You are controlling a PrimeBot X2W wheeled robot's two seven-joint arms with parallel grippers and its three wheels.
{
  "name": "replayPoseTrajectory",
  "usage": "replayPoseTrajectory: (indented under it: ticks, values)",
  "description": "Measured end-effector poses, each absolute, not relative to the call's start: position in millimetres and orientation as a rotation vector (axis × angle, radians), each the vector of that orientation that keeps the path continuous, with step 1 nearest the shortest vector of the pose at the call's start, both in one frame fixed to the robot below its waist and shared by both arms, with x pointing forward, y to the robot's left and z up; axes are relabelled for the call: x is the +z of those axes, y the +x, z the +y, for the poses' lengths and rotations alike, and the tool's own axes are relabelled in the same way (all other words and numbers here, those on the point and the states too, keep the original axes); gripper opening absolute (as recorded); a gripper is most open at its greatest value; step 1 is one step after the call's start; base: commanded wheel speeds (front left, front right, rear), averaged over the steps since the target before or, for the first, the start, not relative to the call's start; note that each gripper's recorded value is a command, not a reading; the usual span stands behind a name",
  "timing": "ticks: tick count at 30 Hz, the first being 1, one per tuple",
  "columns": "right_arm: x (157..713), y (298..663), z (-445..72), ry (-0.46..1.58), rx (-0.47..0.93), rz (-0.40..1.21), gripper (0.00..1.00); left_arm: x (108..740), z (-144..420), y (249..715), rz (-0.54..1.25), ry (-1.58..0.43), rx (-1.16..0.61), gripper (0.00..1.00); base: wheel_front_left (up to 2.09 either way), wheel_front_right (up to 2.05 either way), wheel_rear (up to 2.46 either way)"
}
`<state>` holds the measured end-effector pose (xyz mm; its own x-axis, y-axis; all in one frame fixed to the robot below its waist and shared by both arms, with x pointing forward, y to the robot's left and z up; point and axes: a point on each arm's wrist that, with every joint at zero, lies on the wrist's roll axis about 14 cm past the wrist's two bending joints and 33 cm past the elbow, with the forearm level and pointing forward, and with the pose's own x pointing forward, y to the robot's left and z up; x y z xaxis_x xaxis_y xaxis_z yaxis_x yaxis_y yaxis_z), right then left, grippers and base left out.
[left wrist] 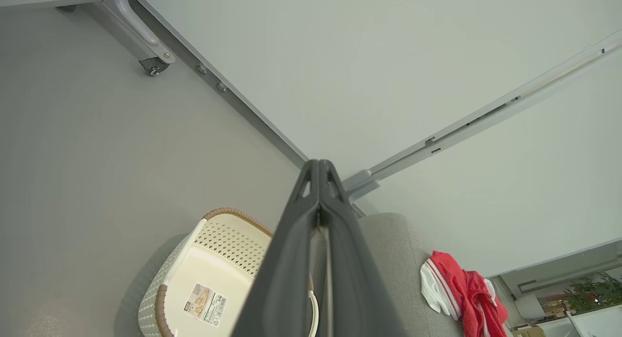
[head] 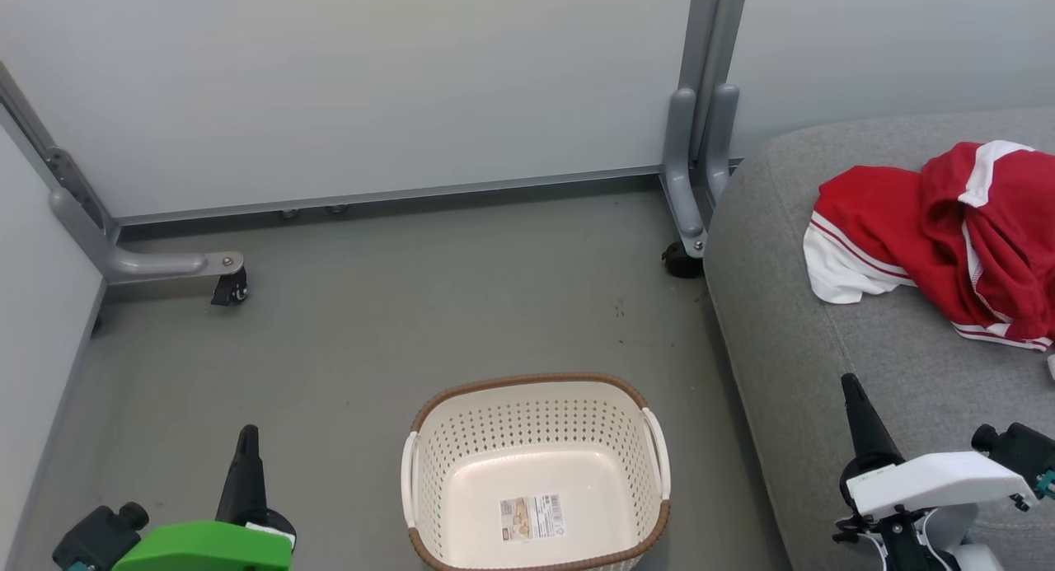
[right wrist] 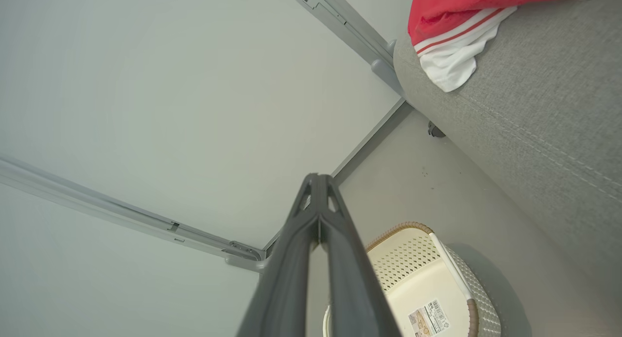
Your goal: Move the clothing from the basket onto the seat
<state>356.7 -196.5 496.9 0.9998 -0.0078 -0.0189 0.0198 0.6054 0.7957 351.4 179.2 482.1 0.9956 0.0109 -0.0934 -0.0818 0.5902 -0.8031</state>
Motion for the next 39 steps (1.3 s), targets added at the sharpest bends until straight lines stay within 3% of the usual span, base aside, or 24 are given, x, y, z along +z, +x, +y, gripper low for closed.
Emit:
replayPoseTrajectory:
  ticks: [39]
  values:
    - [501.5, 375.4, -199.4, 1.317, -0.023, 0.015, 0.0, 491.9, 190.2, 372.6, 0.059, -1.325, 0.041, 0.0, 0.0, 0.0, 0.0]
